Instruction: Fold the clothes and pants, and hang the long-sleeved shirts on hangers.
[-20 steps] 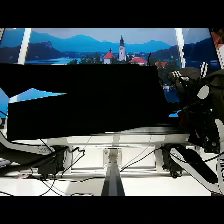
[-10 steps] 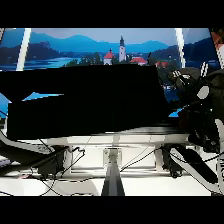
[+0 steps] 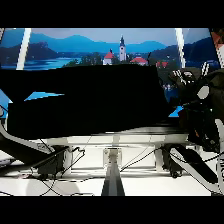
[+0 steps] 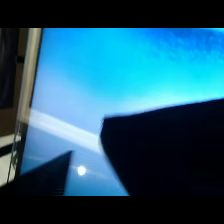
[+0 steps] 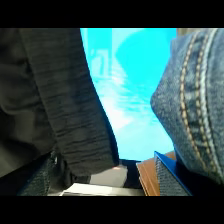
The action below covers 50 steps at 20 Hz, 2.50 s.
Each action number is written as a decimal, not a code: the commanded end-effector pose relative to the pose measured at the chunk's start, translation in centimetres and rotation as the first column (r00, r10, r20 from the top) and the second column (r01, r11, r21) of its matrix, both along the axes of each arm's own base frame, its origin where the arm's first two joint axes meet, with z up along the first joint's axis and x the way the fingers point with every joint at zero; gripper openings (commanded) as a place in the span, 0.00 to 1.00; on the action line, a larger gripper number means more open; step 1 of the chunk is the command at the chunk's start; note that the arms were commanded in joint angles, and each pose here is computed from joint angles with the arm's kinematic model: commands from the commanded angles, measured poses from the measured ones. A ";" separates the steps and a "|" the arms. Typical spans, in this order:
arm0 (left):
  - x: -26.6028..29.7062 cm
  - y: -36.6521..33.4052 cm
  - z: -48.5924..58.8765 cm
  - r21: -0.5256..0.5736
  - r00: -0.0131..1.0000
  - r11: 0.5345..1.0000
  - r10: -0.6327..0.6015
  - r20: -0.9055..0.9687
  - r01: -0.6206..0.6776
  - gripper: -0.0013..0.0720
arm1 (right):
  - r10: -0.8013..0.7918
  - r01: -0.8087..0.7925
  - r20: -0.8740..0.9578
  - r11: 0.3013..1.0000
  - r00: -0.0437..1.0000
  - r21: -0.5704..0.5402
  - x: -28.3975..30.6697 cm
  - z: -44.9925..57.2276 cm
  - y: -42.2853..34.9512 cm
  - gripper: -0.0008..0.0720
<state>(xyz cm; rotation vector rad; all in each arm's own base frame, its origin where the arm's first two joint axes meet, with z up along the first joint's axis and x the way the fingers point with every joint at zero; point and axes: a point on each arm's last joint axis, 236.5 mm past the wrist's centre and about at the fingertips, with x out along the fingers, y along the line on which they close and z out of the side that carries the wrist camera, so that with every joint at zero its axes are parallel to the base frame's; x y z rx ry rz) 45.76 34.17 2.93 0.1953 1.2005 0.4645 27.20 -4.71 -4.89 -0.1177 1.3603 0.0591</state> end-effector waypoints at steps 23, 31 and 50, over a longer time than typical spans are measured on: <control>-8.3 -3.8 -14.0 -0.632 0.896 0.685 0.443 -0.035 -0.363 0.75 | -0.021 0.019 0.027 0.998 0.999 0.060 0.7 0.2 1.3 0.96; -7.4 -2.5 -11.7 -0.590 0.912 0.748 0.406 0.048 -0.302 0.03 | -0.021 0.020 0.028 0.998 0.999 0.061 0.7 0.2 1.3 0.96; -10.4 3.9 -3.4 -0.230 0.983 0.957 0.183 0.006 -0.177 0.03 | -0.021 0.020 0.028 0.998 0.999 0.061 0.7 0.2 1.3 0.96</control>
